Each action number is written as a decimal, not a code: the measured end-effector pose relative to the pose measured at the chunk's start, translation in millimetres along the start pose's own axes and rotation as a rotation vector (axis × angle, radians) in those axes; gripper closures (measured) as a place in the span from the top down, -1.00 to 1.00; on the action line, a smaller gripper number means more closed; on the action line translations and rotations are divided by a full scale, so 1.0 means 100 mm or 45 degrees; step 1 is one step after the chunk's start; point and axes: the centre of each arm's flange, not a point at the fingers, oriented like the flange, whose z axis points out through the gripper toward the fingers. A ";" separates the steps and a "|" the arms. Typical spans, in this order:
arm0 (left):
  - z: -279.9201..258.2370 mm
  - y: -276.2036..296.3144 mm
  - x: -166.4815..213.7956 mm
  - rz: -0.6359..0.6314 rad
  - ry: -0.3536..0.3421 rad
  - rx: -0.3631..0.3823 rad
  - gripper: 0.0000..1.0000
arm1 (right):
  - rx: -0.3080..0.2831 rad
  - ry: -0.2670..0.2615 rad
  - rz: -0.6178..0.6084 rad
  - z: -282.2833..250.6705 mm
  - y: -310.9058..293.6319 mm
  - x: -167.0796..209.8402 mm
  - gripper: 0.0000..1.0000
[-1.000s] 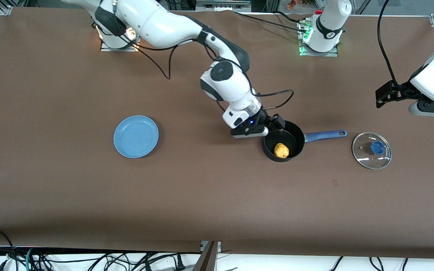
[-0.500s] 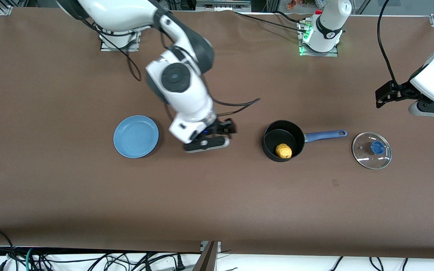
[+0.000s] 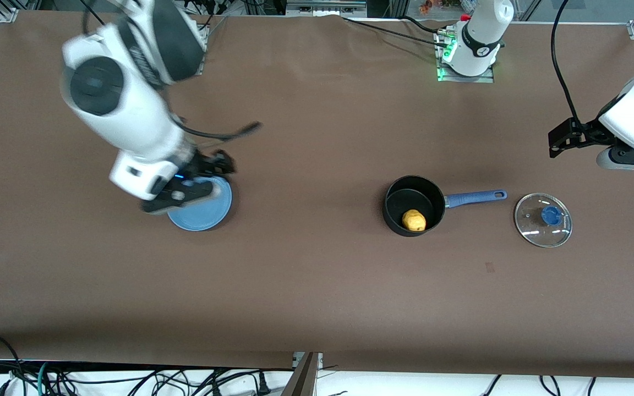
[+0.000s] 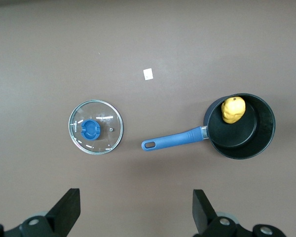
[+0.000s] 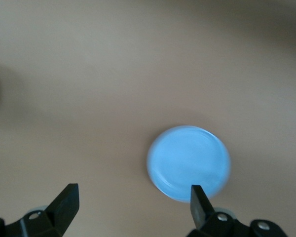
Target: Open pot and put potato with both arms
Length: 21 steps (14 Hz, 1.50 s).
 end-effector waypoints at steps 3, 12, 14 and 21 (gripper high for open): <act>0.00 -0.01 0.00 -0.001 0.000 0.000 1.00 | -0.037 -0.038 0.054 -0.31 0.70 -0.37 1.00; 0.00 -0.01 0.00 -0.001 0.001 0.000 1.00 | -0.086 -0.037 0.220 -0.98 1.38 -1.11 1.00; 0.00 -0.01 0.00 -0.016 0.001 -0.005 1.00 | -0.081 -0.132 0.239 -0.87 1.42 -1.19 1.00; 0.17 -0.34 -0.07 -0.143 -0.089 -0.074 1.00 | -0.073 -0.189 0.306 -0.75 1.73 -1.27 1.00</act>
